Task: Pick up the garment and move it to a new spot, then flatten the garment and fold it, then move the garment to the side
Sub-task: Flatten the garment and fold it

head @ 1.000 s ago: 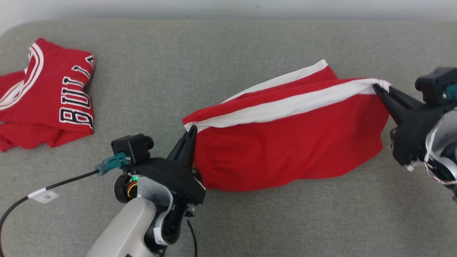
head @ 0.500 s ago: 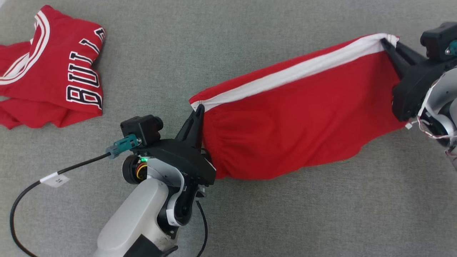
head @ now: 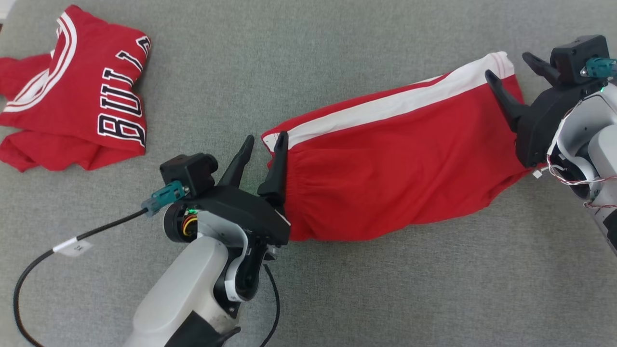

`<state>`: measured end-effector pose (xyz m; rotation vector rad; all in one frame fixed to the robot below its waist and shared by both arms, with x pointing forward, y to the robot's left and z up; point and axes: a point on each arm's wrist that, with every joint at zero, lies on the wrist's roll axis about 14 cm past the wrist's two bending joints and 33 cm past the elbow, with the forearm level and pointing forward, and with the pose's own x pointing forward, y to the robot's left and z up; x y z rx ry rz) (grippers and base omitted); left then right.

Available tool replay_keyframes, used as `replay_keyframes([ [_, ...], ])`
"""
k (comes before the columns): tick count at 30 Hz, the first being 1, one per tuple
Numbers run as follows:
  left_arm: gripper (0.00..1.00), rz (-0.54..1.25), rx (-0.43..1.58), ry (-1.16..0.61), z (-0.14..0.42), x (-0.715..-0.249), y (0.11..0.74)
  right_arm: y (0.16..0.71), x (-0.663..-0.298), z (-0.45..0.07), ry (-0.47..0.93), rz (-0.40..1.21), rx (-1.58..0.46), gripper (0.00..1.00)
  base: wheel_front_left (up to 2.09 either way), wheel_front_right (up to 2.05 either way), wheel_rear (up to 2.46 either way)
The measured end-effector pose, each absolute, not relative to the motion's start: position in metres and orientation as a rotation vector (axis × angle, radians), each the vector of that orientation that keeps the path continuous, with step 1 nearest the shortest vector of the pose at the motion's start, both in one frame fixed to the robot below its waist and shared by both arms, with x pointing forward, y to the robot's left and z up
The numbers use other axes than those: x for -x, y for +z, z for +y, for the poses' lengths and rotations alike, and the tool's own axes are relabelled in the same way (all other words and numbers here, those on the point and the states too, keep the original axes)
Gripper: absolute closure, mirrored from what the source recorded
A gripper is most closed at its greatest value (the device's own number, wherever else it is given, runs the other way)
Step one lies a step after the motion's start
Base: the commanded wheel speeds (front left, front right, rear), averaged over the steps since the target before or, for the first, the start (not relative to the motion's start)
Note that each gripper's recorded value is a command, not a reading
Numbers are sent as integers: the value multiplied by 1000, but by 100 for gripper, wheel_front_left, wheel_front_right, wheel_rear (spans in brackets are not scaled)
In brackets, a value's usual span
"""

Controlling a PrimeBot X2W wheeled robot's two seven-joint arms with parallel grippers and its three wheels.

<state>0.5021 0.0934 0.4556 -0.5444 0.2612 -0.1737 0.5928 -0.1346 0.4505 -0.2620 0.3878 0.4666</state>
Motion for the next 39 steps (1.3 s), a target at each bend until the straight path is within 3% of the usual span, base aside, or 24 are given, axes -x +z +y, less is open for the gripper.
replay_keyframes([
  [8,0,180,485,-130,119,-482,466,464,-571,-160,410,446,240,0,0,0,0],
  [20,0,44,191,-8,177,-416,483,474,-531,-202,266,478,85,0,0,0,0],
  [28,0,41,141,56,197,-385,476,457,-533,-195,251,543,33,0,0,0,0],
  [39,0,47,95,81,206,-385,468,416,-548,-179,247,646,-3,0,0,0,0],
])
